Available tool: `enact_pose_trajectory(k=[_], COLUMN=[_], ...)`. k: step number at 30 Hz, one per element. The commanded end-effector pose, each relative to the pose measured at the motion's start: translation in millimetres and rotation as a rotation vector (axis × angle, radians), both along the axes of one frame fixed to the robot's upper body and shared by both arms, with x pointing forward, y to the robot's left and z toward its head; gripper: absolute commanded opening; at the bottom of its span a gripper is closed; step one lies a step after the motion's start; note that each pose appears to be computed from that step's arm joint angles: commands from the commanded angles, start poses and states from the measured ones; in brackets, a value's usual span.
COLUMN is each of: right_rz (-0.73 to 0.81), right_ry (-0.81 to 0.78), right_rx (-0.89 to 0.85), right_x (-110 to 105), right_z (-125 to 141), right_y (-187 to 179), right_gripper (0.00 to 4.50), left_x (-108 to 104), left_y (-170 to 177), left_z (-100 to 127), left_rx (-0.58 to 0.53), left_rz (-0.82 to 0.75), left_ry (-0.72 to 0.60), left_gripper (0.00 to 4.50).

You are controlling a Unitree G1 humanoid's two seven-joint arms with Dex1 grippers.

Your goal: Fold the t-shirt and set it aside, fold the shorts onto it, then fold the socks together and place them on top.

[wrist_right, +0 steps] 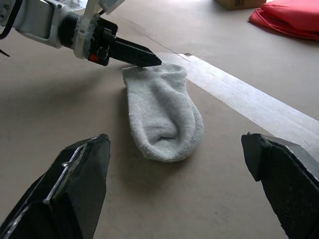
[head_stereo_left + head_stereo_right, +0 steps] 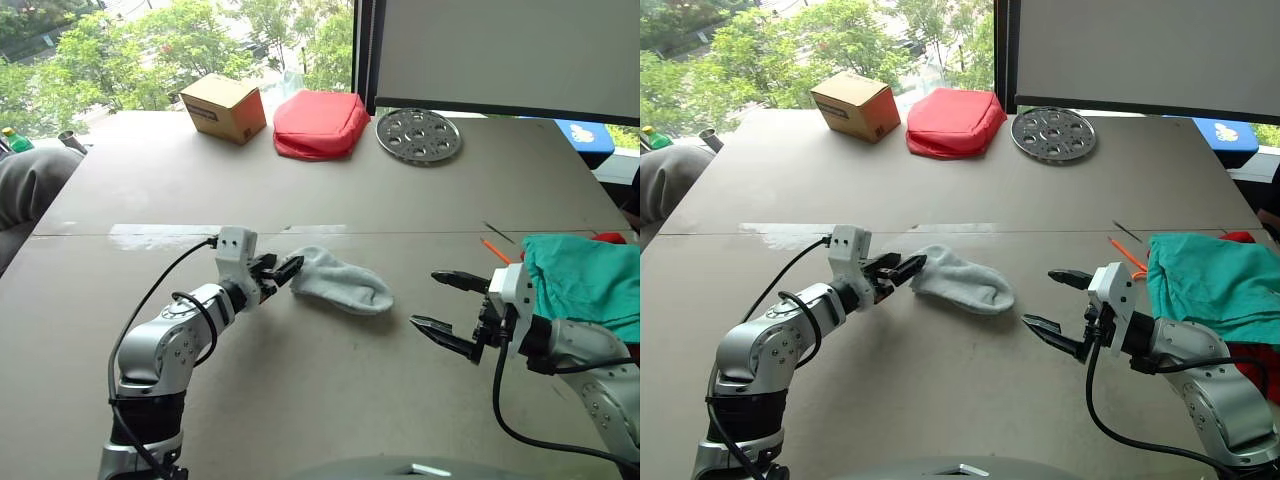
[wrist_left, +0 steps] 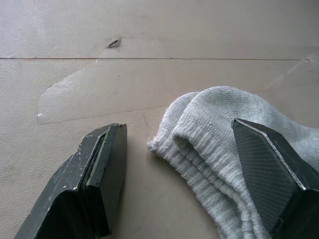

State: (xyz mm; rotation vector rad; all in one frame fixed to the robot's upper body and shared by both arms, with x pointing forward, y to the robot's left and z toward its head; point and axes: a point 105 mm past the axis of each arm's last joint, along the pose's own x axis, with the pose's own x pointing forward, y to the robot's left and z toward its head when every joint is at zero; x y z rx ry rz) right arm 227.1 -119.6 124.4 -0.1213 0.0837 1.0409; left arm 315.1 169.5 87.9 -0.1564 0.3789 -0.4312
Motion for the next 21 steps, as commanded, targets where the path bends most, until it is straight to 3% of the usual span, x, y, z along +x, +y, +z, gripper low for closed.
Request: enact_pose_trajectory(k=[1, 2, 6, 8, 12, 13, 21], right_rz=[0.005, 0.004, -0.012, -0.022, -0.028, -0.029, -0.029], right_ry=[-0.069, -0.069, -0.068, -0.067, -0.071, -0.073, -0.077], right_rx=[0.012, 0.01, 0.004, 0.0, 0.003, 0.003, -0.001], right_x=[-2.4, -3.0, -5.5, -5.7, -5.7, -5.5, -0.7], right_z=[14.4, 14.5, 14.4, 13.8, 15.3, 15.6, 17.2], right_y=[1.8, 2.2, 1.4, 0.5, 2.2, 2.8, 4.9], right_gripper=[4.44, 4.44, 4.5, 4.5, 4.5, 4.5, 4.5], left_x=[0.7, 1.4, -5.8, -7.4, -5.1, -3.9, 1.1], left_y=[-19.5, -20.9, -22.5, -20.0, -18.6, -18.2, 19.6], left_z=[-16.6, -18.9, -38.2, -44.9, -47.0, -44.9, -12.0], left_rx=[0.006, 0.015, 0.053, 0.073, 0.077, 0.073, 0.054], left_rz=[-0.077, -0.087, -0.151, -0.155, -0.152, -0.15, -0.082], left_ry=[0.02, 0.017, 0.04, 0.044, 0.023, 0.008, -0.089], left_gripper=[3.59, 3.59, 2.56, 1.71, 0.52, 0.02, 0.02])
